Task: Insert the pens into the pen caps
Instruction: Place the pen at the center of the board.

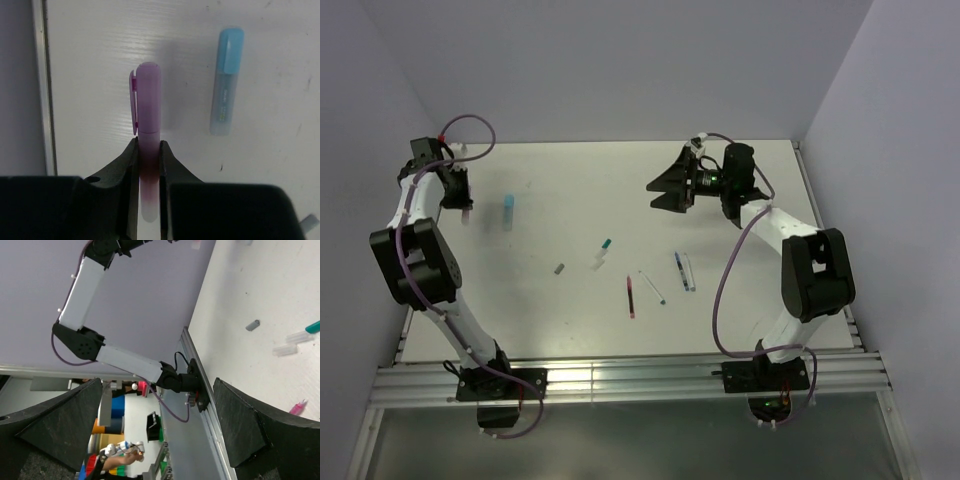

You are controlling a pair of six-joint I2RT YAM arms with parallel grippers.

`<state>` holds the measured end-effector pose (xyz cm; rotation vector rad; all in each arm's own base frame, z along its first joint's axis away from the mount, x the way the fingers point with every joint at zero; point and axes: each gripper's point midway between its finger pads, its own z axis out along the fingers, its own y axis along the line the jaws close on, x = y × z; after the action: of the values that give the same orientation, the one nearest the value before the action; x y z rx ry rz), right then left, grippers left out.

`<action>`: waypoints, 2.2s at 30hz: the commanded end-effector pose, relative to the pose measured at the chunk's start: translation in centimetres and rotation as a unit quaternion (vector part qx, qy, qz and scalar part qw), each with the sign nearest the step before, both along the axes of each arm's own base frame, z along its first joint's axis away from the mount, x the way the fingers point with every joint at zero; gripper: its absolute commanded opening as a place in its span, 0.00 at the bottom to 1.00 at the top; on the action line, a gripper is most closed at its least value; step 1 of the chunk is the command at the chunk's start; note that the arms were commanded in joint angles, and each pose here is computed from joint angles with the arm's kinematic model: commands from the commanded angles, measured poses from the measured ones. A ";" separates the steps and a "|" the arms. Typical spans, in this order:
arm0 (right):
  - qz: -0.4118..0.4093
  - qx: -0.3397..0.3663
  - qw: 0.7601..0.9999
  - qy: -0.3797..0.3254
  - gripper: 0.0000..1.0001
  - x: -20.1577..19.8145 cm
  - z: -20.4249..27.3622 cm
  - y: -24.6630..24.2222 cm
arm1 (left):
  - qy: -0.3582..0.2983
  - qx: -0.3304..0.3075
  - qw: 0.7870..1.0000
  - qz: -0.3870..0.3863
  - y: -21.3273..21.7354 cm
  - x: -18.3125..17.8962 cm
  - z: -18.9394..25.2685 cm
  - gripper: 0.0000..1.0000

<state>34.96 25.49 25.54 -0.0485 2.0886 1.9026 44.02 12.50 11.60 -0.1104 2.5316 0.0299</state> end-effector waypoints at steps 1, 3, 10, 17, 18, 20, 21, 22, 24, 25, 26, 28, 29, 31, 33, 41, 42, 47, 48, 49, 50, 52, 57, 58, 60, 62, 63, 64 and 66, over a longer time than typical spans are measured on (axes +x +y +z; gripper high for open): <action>-0.001 -0.004 0.999 -0.039 1.00 0.4 1.7 0.1 | -0.013 0.027 0.997 0.068 1.0 1.3 -0.5 0.02; 0.000 -0.004 0.999 -0.040 1.00 0.3 1.7 0.1 | -0.005 0.051 0.996 0.076 1.2 1.4 -1.6 0.03; 0.005 -0.004 0.999 -0.039 1.00 0.2 1.6 0.1 | -0.005 0.076 0.997 0.017 -1.1 4.2 -4.0 0.02; 0.008 -0.004 0.999 -0.038 1.00 -0.1 1.6 0.0 | 0.002 0.089 0.996 0.011 -1.5 6.2 -6.0 0.04; 0.009 -0.003 0.999 -0.039 1.00 0.0 1.7 0.1 | 0.007 0.087 0.996 0.012 -1.5 6.2 -6.6 0.04; 0.010 -0.003 0.999 -0.036 1.00 0.0 1.5 0.1 | 0.005 0.089 0.996 0.012 -1.6 6.6 -6.7 0.06; 0.010 -0.003 0.999 -0.036 1.00 0.1 1.5 0.1 | 0.004 0.088 0.996 0.010 -1.6 6.6 -6.9 0.06; 0.011 -0.003 0.999 -0.036 1.00 0.0 1.5 0.1 | 0.004 0.087 0.996 0.007 -1.8 6.7 -6.9 0.10; 0.011 -0.003 0.999 -0.033 1.00 0.1 1.4 0.1 | 0.005 0.071 0.997 -0.001 -2.4 6.6 -7.1 0.12; 0.011 -0.003 0.999 -0.033 1.00 0.0 1.4 0.1 | 0.005 0.064 0.998 -0.006 -2.8 6.6 -7.1 0.16; 0.011 -0.003 0.999 -0.034 1.00 0.0 1.5 0.1 | 0.007 0.059 0.998 -0.010 -3.1 6.4 -7.1 0.16; 0.011 -0.003 0.999 -0.036 1.00 0.0 1.5 0.1 | 0.001 0.046 0.999 -0.020 -3.8 6.4 -6.7 0.17; 0.011 -0.003 0.999 -0.039 1.00 0.0 1.6 0.1 | 0.002 0.046 0.999 -0.021 -3.8 6.3 -6.7 0.17; 0.011 -0.003 0.999 -0.039 1.00 0.1 1.5 0.1 | 0.002 0.035 0.999 -0.027 -4.3 6.2 -6.5 0.18; 0.011 -0.003 0.999 -0.036 1.00 0.1 1.5 0.1 | 0.011 0.034 0.999 -0.027 -4.4 6.1 -6.8 0.19; 0.014 -0.002 0.999 -0.042 1.00 -0.2 1.9 0.0 | 0.019 0.034 0.999 -0.021 -4.2 6.0 -7.5 0.26; 0.014 -0.002 0.999 -0.043 1.00 -0.2 1.9 0.0 | 0.018 0.031 0.999 -0.018 -4.3 6.0 -7.3 0.27; 0.013 -0.003 0.999 -0.041 1.00 -0.1 1.8 0.1 | 0.008 0.020 0.999 -0.024 -4.8 6.1 -6.1 0.28; 0.014 -0.003 0.999 -0.042 1.00 -0.2 1.8 0.1 | 0.007 0.017 0.999 -0.026 -4.9 6.1 -5.9 0.28; 0.014 -0.002 0.999 -0.042 1.00 -0.2 1.8 0.1 | 0.004 0.015 0.999 -0.027 -5.0 6.1 -5.6 0.28; 0.013 -0.003 0.999 -0.042 1.00 -0.1 1.8 0.1 | 0.003 0.014 0.999 -0.029 -5.1 6.1 -5.3 0.29; 0.013 -0.003 0.999 -0.041 1.00 -0.1 1.7 0.1 | -0.002 0.008 0.999 -0.033 -5.4 6.2 -4.9 0.29; 0.015 -0.002 0.999 -0.043 1.00 -0.2 1.9 0.1 | 0.008 0.000 0.999 -0.034 -5.7 5.8 -4.9 0.27; 0.015 -0.002 0.999 -0.042 1.00 -0.2 1.8 0.1 | 0.005 -0.003 0.999 -0.035 -5.8 5.8 -4.7 0.27; 0.016 -0.002 0.999 -0.045 1.00 -0.3 1.9 0.0 | -0.005 -0.003 0.999 -0.036 -5.8 5.8 -3.8 0.27; 0.016 -0.002 0.999 -0.045 1.00 -0.3 2.0 0.0 | -0.021 -0.006 0.999 -0.041 -6.1 5.8 -2.4 0.28; 0.016 -0.002 0.999 -0.047 1.00 -0.3 2.0 0.0 | -0.028 -0.007 0.999 -0.043 -6.2 5.8 -1.8 0.29; 0.015 -0.002 0.999 -0.050 1.00 -0.3 2.1 0.0 | -0.039 -0.015 0.998 -0.054 -6.7 5.9 -0.9 0.29; 0.015 -0.003 0.999 -0.052 1.00 -0.3 2.1 0.0 | -0.065 -0.018 0.995 -0.074 -7.4 5.7 1.7 0.32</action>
<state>34.90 25.44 25.12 -0.0662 2.1078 1.8830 48.94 6.63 5.80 0.0040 2.5718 -0.0137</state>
